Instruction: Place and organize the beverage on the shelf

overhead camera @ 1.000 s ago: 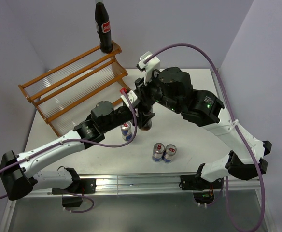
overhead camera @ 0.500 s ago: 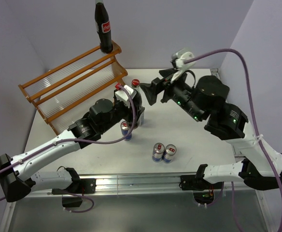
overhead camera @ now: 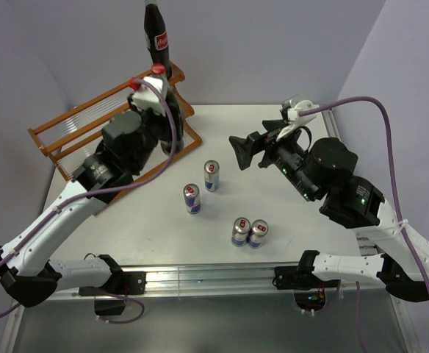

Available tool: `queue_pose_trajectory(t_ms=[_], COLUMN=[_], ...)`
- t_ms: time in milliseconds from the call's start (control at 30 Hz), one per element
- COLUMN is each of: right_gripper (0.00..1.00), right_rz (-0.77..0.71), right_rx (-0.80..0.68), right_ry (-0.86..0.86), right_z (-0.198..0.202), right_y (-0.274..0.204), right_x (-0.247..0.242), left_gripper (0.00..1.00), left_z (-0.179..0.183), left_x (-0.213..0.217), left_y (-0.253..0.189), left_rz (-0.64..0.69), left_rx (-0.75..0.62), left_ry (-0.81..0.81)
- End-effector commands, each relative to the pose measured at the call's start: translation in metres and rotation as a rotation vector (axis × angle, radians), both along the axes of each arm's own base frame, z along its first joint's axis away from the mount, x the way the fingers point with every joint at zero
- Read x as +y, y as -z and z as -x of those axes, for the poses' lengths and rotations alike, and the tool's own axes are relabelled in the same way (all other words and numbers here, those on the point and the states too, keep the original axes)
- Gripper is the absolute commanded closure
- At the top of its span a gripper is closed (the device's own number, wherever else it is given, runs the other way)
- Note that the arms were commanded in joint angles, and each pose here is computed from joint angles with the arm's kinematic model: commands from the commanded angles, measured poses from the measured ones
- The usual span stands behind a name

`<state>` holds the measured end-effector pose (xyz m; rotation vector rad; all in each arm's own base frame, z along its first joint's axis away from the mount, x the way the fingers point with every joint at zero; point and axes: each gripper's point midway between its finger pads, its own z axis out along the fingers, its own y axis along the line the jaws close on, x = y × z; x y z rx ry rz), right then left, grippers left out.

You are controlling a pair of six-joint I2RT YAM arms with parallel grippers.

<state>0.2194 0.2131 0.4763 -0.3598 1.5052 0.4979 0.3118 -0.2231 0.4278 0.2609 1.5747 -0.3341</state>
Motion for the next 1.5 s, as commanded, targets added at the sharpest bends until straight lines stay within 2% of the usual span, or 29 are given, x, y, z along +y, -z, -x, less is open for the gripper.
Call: queue_pose_trajectory(t_ms=[0, 200, 400, 433, 467, 633, 867, 1467], right_gripper=[0.00, 0.00, 0.00, 0.00, 0.00, 0.00, 0.00, 0.00], right_rz=[-0.123, -0.100, -0.087, -0.081, -0.083, -0.060, -0.044, -0.025], right_rx=[-0.019, 0.018, 0.035, 0.038, 0.042, 0.063, 0.067, 0.091], right_ry=[0.036, 0.054, 0.029, 0.019, 0.010, 0.011, 0.033, 0.028], right_z=[0.008, 0.008, 0.012, 0.013, 0.015, 0.016, 0.016, 0.018], right_y=[-0.012, 0.008, 0.020, 0.022, 0.023, 0.034, 0.039, 0.050], right_x=[-0.022, -0.026, -0.024, -0.023, -0.022, -0.023, -0.031, -0.031], left_gripper=[1.00, 1.00, 1.00, 1.00, 1.00, 1.00, 1.00, 1.00], left_z=[-0.001, -0.025, -0.058, -0.054, -0.067, -0.089, -0.121, -0.164], left_x=[0.059, 0.099, 0.132, 0.130, 0.136, 0.152, 0.167, 0.151], left_y=[-0.126, -0.165, -0.190, -0.198, -0.193, -0.205, -0.200, -0.167], left_rz=[0.268, 0.241, 0.213, 0.224, 0.214, 0.208, 0.184, 0.125], left_rx=[-0.236, -0.292, -0.336, -0.352, -0.340, -0.384, -0.400, -0.410], left_ry=[-0.172, -0.287, -0.331, -0.307, -0.326, -0.319, -0.300, -0.174])
